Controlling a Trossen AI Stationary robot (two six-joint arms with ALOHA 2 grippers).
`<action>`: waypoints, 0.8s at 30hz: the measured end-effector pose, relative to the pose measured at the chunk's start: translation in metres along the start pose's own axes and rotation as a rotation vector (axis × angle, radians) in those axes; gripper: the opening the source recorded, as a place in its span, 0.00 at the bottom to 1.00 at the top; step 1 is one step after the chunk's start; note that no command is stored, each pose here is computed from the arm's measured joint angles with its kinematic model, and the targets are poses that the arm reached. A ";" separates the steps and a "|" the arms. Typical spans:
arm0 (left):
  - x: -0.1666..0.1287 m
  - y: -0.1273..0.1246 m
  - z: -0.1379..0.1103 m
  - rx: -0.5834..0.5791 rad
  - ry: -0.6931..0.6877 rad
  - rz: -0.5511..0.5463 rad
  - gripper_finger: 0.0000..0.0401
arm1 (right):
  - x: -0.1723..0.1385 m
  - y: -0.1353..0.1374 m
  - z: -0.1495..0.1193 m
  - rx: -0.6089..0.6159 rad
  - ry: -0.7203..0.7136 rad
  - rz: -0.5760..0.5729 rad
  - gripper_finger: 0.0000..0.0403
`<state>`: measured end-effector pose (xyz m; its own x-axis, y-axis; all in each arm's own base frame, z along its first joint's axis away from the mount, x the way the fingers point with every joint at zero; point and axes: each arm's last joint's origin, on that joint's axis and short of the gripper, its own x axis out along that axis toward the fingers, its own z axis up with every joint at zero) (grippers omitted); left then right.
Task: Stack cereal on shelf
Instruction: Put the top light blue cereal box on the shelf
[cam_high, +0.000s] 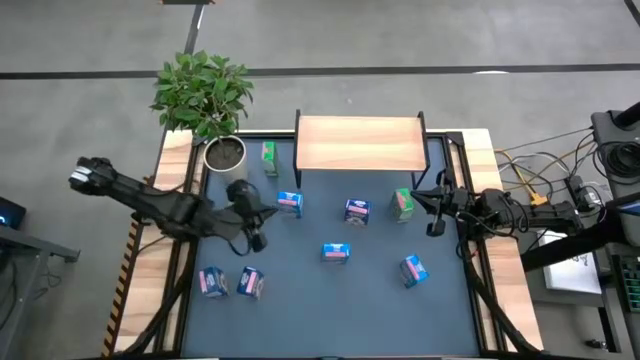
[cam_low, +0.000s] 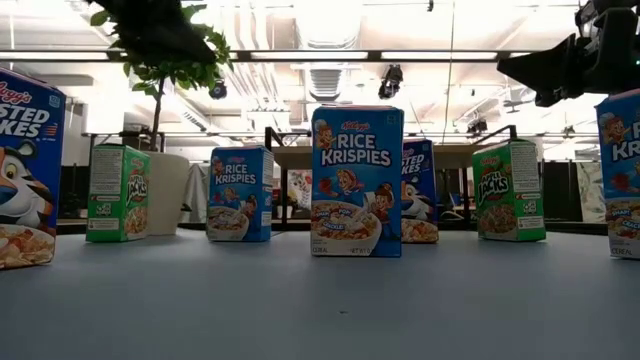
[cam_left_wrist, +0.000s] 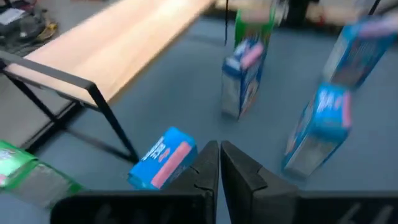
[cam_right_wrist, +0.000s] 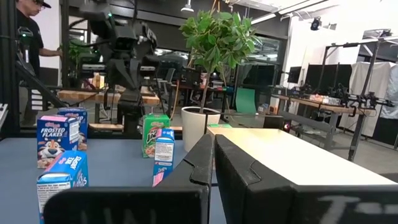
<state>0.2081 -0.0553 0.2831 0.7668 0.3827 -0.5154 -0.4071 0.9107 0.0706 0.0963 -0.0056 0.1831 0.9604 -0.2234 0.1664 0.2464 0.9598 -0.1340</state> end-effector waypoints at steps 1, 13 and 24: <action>0.002 -0.004 0.004 0.037 0.040 0.000 0.00 | 0.000 0.000 0.000 0.000 0.001 0.000 0.02; 0.042 -0.005 0.043 0.270 0.271 -0.105 0.18 | 0.000 0.000 0.000 -0.006 0.001 0.001 0.02; 0.080 0.037 0.031 0.354 0.376 -0.050 0.57 | 0.000 0.001 -0.003 -0.004 0.029 0.006 0.02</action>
<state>0.2696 0.0136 0.2706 0.5231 0.3143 -0.7922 -0.1320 0.9482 0.2890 0.0968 -0.0056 0.1802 0.9653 -0.2224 0.1370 0.2410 0.9606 -0.1385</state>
